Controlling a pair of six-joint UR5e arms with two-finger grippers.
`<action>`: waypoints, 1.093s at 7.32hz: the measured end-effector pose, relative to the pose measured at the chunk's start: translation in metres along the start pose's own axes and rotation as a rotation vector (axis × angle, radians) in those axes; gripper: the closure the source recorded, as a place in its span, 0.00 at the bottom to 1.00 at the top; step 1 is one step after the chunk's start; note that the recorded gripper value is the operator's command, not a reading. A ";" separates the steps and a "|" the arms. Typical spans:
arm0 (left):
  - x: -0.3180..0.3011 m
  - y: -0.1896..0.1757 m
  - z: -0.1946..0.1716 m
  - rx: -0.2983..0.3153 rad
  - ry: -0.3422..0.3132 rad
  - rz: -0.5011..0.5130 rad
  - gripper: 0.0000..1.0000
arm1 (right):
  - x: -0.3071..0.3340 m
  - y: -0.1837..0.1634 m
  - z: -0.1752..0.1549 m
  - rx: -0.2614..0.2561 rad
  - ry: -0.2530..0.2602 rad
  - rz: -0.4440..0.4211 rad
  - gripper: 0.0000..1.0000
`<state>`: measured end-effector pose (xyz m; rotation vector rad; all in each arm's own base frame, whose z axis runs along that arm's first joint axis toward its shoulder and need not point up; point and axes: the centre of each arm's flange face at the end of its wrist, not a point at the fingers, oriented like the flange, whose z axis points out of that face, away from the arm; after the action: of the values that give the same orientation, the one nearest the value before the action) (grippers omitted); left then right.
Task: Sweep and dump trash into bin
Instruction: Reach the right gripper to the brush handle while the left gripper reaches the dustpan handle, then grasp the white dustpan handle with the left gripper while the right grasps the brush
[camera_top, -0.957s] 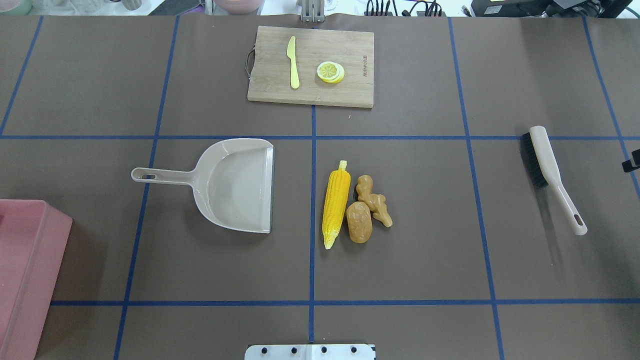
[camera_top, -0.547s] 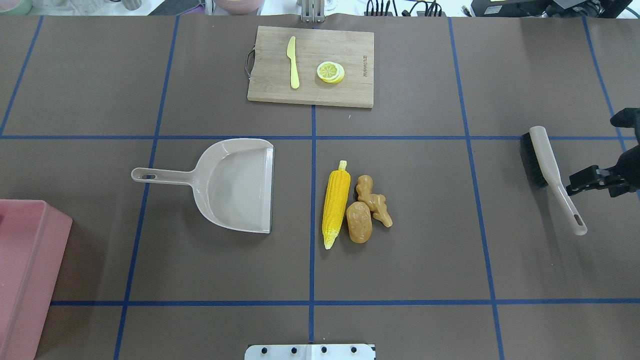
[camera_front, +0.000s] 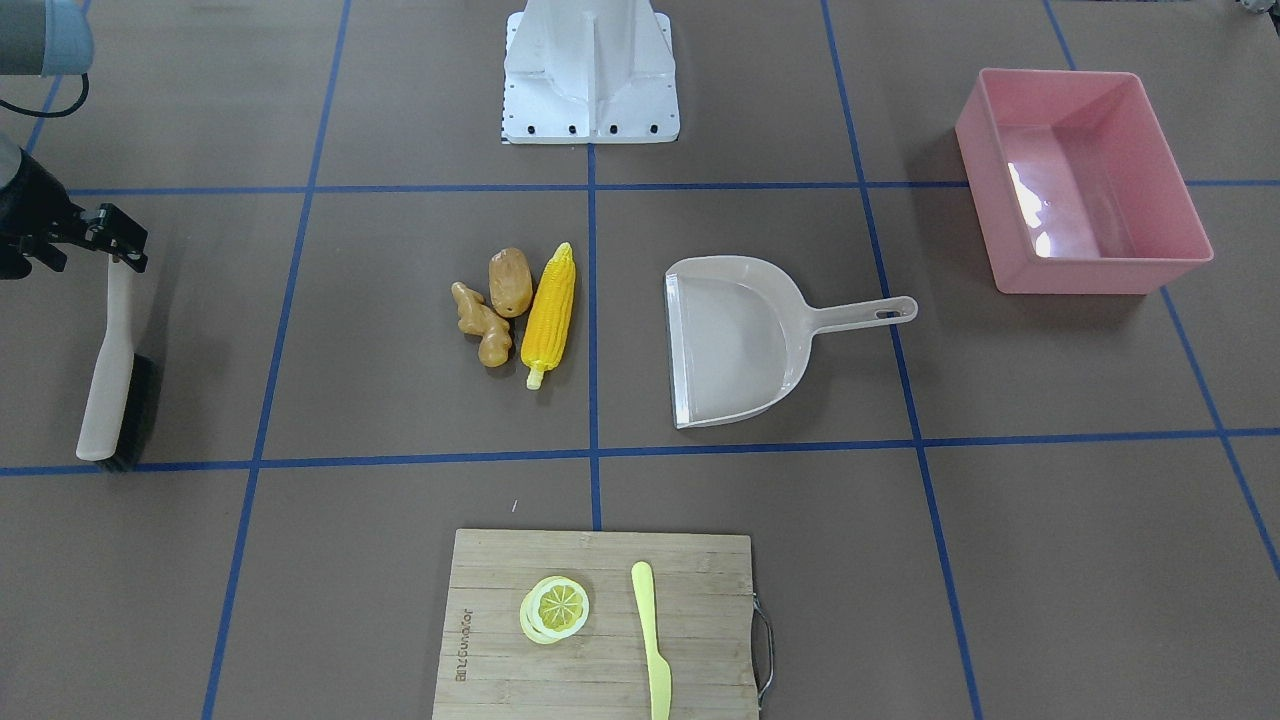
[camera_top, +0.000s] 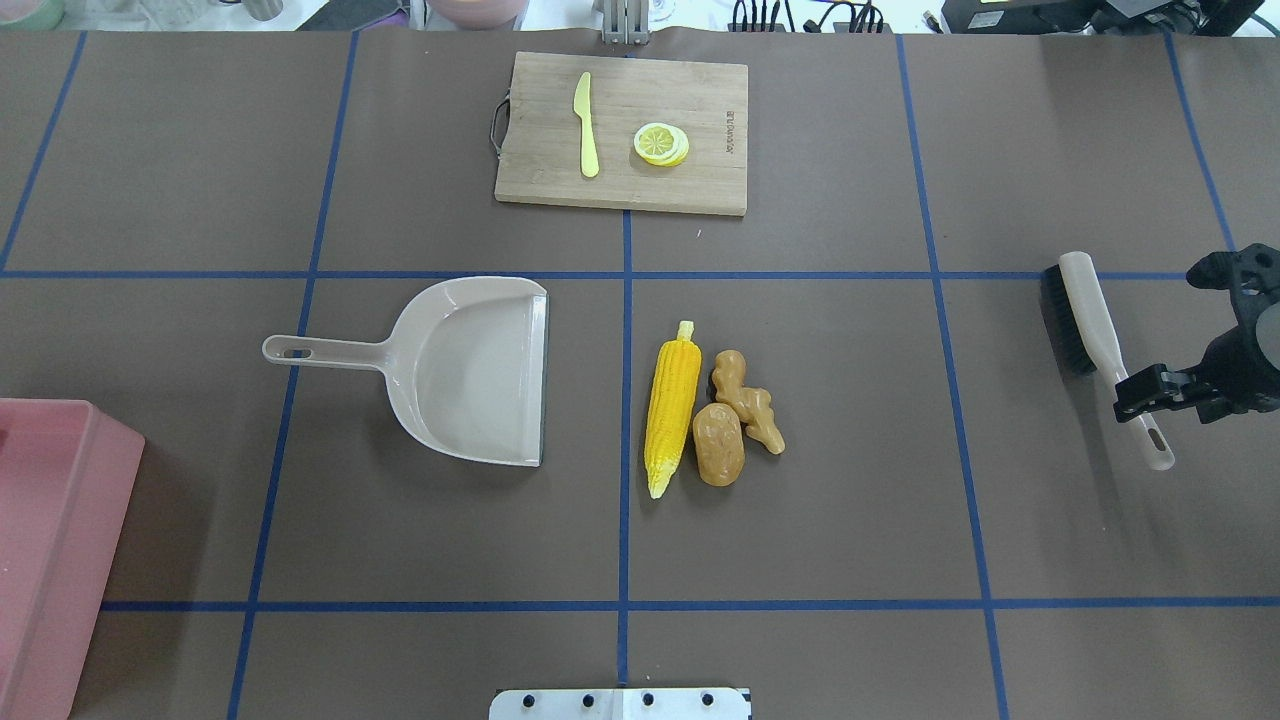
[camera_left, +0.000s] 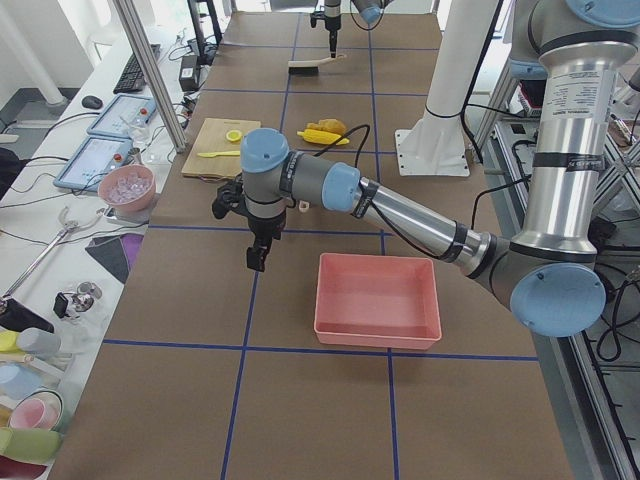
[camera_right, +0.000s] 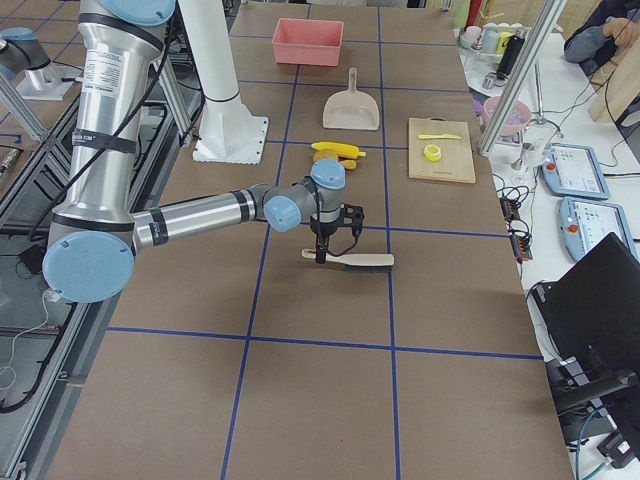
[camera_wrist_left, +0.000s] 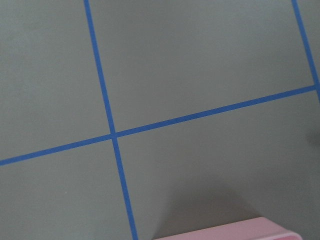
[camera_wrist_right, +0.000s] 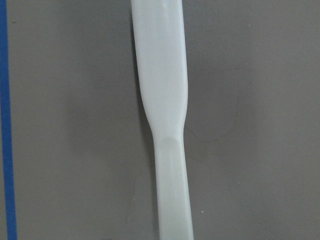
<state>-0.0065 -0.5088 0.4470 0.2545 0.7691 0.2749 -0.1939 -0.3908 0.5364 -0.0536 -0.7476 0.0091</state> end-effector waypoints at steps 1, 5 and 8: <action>0.034 -0.020 0.003 0.002 -0.007 0.078 0.02 | 0.001 0.004 0.006 -0.015 0.008 -0.004 0.13; 0.197 -0.031 0.060 -0.062 -0.023 0.457 0.02 | 0.009 0.003 0.036 -0.061 0.040 -0.035 0.28; 0.292 -0.051 0.096 -0.109 -0.004 0.784 0.02 | 0.002 -0.006 0.046 -0.066 0.048 -0.045 1.00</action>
<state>0.2699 -0.4709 0.3079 0.4475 0.6187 1.0530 -0.2240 -0.3941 0.5719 -0.0998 -0.7008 -0.0594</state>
